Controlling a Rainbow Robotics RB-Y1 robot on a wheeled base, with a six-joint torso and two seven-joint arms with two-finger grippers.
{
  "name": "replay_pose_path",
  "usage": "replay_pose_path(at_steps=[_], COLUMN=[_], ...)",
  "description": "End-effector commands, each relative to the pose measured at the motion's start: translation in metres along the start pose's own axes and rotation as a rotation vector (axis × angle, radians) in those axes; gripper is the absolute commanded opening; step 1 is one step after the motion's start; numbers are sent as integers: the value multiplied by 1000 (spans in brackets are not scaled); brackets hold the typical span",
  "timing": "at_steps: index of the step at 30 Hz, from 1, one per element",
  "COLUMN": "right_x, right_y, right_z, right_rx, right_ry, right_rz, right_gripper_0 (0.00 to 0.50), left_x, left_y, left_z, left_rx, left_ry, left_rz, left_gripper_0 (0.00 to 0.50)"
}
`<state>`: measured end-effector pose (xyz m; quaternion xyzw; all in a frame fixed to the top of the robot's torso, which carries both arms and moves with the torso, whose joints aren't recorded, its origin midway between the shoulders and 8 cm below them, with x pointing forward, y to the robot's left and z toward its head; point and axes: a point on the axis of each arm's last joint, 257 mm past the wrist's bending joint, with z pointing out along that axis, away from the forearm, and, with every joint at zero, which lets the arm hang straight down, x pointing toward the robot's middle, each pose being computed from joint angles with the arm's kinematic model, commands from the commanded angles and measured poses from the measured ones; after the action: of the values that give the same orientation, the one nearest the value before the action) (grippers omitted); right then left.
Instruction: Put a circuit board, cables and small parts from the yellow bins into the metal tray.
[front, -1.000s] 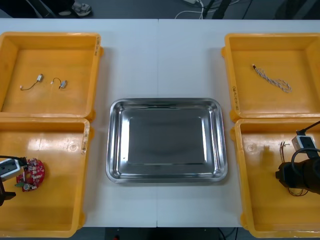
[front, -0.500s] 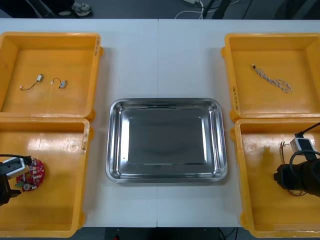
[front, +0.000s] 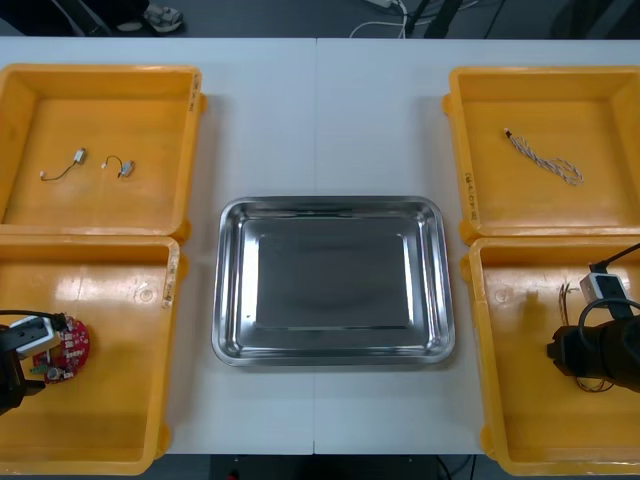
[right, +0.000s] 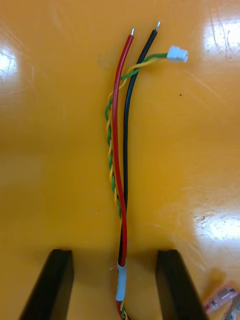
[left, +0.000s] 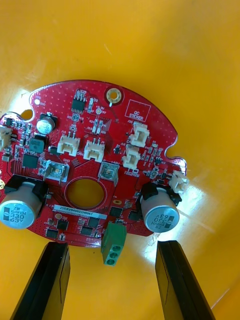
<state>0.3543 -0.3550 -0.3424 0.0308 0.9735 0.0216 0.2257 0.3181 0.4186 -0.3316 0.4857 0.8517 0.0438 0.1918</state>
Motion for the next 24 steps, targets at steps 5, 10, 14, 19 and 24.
replay_pose_path(at_steps=[5,10,14,19,24], right_x=[14,11,4,-8,-20], right_y=[9,7,4,0,-6], right_z=[6,5,2,-4,-16], right_rx=[-23,-20,-14,-4,20], right_ry=[16,10,-1,-5,12], right_rz=[-14,-13,-16,-22,-39], right_gripper_0=[0,0,0,0,0], left_x=[1,-2,-5,-5,-7], left_y=[18,16,16,17,18], left_z=[-8,-5,0,0,0], left_rx=[-33,-25,-28,-31,-33], left_ry=[23,21,12,8,5], left_rz=[108,115,115,115,114], left_gripper_0=[475,324,53,0,0])
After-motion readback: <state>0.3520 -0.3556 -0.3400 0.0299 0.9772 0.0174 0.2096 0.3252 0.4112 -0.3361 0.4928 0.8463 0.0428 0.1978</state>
